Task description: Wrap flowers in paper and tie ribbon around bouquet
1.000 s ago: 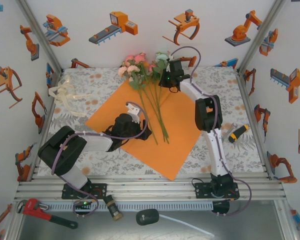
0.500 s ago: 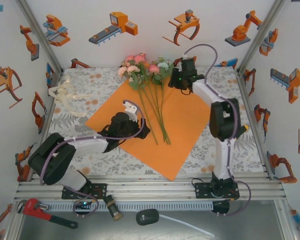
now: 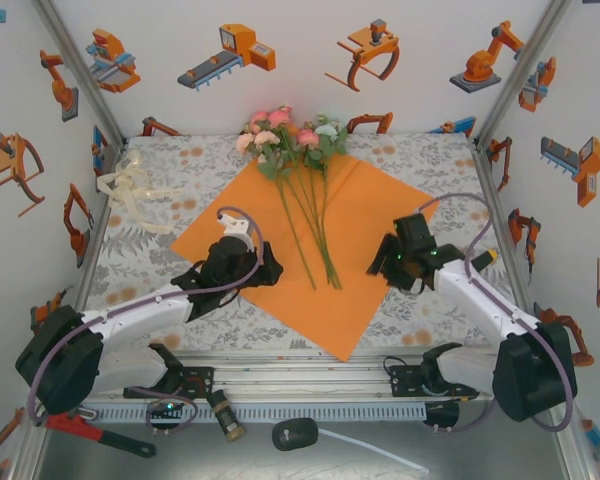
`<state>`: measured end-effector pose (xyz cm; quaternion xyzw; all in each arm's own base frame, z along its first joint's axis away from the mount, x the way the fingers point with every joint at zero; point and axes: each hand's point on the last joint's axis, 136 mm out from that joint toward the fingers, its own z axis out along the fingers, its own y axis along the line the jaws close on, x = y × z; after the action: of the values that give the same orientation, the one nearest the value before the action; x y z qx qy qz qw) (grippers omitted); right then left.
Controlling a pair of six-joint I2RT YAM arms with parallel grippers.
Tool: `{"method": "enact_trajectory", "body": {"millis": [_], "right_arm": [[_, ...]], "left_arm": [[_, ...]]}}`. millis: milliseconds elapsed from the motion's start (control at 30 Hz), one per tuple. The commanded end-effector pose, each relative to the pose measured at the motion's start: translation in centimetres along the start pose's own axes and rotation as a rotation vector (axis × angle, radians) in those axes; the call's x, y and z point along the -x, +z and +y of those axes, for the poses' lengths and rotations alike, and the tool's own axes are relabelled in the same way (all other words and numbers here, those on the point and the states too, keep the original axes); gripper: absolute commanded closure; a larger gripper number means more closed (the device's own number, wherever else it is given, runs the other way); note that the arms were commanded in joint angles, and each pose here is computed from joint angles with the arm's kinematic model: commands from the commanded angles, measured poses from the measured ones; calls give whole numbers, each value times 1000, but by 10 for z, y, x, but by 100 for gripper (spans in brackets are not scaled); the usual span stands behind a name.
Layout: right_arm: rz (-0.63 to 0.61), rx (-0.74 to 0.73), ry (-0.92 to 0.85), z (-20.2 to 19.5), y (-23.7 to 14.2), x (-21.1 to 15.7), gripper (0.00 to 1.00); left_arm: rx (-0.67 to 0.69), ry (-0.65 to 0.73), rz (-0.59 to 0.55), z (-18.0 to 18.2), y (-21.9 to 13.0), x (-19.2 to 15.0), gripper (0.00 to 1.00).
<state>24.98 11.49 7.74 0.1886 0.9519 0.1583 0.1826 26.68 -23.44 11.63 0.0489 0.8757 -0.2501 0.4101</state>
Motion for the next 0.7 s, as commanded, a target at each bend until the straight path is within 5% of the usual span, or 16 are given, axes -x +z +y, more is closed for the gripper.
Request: {"method": "enact_trajectory", "body": {"millis": [0, 367, 667], "right_arm": [[104, -9, 94, -2, 4, -43, 42], [168, -60, 94, -15, 38, -90, 43], [109, 43, 101, 17, 27, -70, 90]], "left_arm": [[86, -55, 29, 19, -4, -16, 34], [124, 91, 9, 21, -16, -15, 33], [30, 256, 50, 5, -22, -23, 31]]}}
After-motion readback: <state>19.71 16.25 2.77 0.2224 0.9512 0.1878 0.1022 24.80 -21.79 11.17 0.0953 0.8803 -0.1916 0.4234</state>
